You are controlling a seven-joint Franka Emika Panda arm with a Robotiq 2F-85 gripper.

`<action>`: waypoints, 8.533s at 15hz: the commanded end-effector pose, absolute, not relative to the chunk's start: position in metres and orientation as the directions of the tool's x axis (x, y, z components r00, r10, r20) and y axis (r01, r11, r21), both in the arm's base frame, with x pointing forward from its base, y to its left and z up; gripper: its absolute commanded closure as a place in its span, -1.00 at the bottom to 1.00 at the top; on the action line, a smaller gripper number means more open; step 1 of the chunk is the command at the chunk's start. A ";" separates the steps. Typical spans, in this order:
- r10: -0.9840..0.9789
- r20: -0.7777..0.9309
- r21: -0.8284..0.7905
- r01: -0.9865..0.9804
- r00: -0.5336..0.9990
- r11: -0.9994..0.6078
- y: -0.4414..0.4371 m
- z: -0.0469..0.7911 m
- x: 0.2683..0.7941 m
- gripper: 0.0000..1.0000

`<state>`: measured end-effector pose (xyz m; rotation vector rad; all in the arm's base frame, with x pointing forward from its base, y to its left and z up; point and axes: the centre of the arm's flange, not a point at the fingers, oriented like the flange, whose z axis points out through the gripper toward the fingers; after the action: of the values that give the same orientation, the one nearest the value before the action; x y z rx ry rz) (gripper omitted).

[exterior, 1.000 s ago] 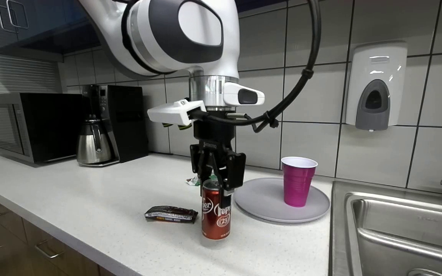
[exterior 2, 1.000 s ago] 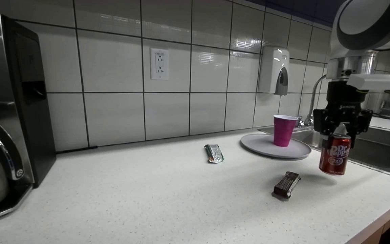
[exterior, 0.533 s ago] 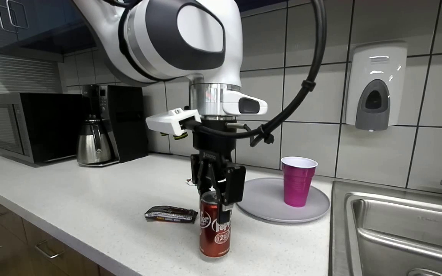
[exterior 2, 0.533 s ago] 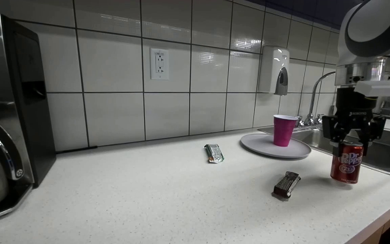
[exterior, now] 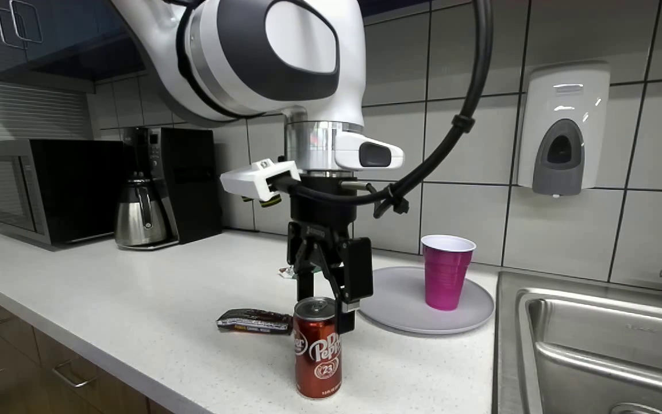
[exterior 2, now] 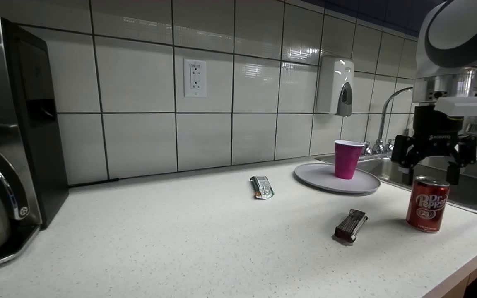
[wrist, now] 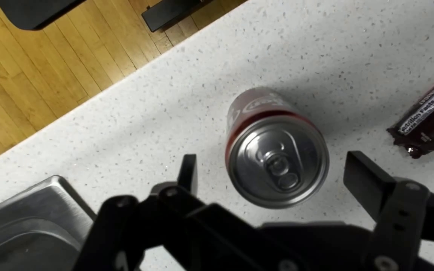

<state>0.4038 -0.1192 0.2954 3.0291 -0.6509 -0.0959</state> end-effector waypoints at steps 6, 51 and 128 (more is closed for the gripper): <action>-0.446 0.048 0.045 -0.448 0.894 -0.893 -0.134 0.342 0.417 -1.00; -0.595 0.186 0.092 -0.617 0.782 -0.782 -0.231 0.308 0.646 -1.00; -0.727 0.227 0.041 -0.752 0.648 -0.658 -0.256 0.346 0.413 0.97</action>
<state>0.3971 -0.2482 0.3514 2.7397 -1.2598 0.2870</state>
